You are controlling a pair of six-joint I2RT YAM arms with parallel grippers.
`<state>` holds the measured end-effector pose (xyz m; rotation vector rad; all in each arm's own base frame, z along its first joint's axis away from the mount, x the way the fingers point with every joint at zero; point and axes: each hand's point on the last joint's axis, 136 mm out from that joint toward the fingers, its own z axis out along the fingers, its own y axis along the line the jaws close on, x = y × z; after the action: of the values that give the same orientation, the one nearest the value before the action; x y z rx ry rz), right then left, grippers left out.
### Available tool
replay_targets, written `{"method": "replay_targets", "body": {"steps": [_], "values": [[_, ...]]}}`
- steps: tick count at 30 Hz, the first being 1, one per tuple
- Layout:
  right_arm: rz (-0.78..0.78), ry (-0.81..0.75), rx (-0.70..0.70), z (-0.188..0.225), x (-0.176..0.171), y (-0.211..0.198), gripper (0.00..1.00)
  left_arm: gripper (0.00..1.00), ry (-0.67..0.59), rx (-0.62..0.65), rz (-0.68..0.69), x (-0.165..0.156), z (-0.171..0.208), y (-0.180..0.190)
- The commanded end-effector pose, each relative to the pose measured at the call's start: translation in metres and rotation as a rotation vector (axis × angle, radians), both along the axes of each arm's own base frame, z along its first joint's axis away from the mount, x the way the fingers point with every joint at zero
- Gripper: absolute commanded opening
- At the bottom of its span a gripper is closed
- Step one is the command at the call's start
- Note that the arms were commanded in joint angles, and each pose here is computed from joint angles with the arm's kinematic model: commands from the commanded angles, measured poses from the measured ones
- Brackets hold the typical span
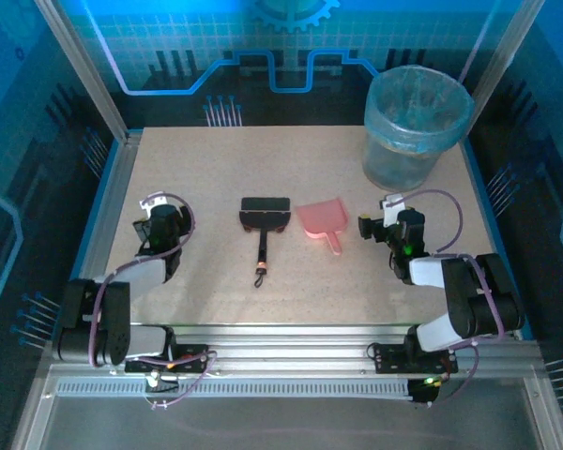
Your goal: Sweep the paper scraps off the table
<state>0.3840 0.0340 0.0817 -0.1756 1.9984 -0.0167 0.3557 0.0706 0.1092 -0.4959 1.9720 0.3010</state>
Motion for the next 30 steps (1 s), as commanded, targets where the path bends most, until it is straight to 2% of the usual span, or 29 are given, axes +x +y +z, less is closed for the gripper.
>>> {"method": "replay_targets", "body": {"steps": [1,3,6,10,15,19,24,30], "values": [[-0.043,-0.061,-0.009,0.015,0.011,-0.005,1.00,0.99,-0.004,0.015,-0.014,-0.006,0.003,0.002],[-0.045,-0.061,-0.010,0.015,0.011,-0.006,1.00,0.99,-0.043,0.013,-0.026,-0.002,0.007,0.001],[-0.043,-0.061,-0.010,0.015,0.011,-0.005,1.00,0.99,-0.098,-0.013,-0.154,0.008,0.009,-0.020],[-0.039,-0.058,-0.008,0.014,0.011,-0.005,1.00,0.99,-0.139,-0.049,-0.195,0.025,0.010,-0.028],[-0.038,-0.057,-0.005,0.014,0.011,-0.005,1.00,0.99,-0.126,0.009,-0.324,0.038,-0.011,-0.057],[-0.039,-0.055,-0.005,0.014,0.011,-0.005,1.00,0.99,-0.160,0.061,-0.319,0.035,-0.009,-0.062],[-0.042,-0.037,0.032,0.013,0.013,-0.011,1.00,0.99,-0.137,-0.011,-0.299,0.039,-0.013,-0.052],[-0.042,-0.038,0.036,0.013,0.014,-0.012,1.00,0.99,-0.139,0.010,-0.299,0.038,-0.012,-0.053]]}}
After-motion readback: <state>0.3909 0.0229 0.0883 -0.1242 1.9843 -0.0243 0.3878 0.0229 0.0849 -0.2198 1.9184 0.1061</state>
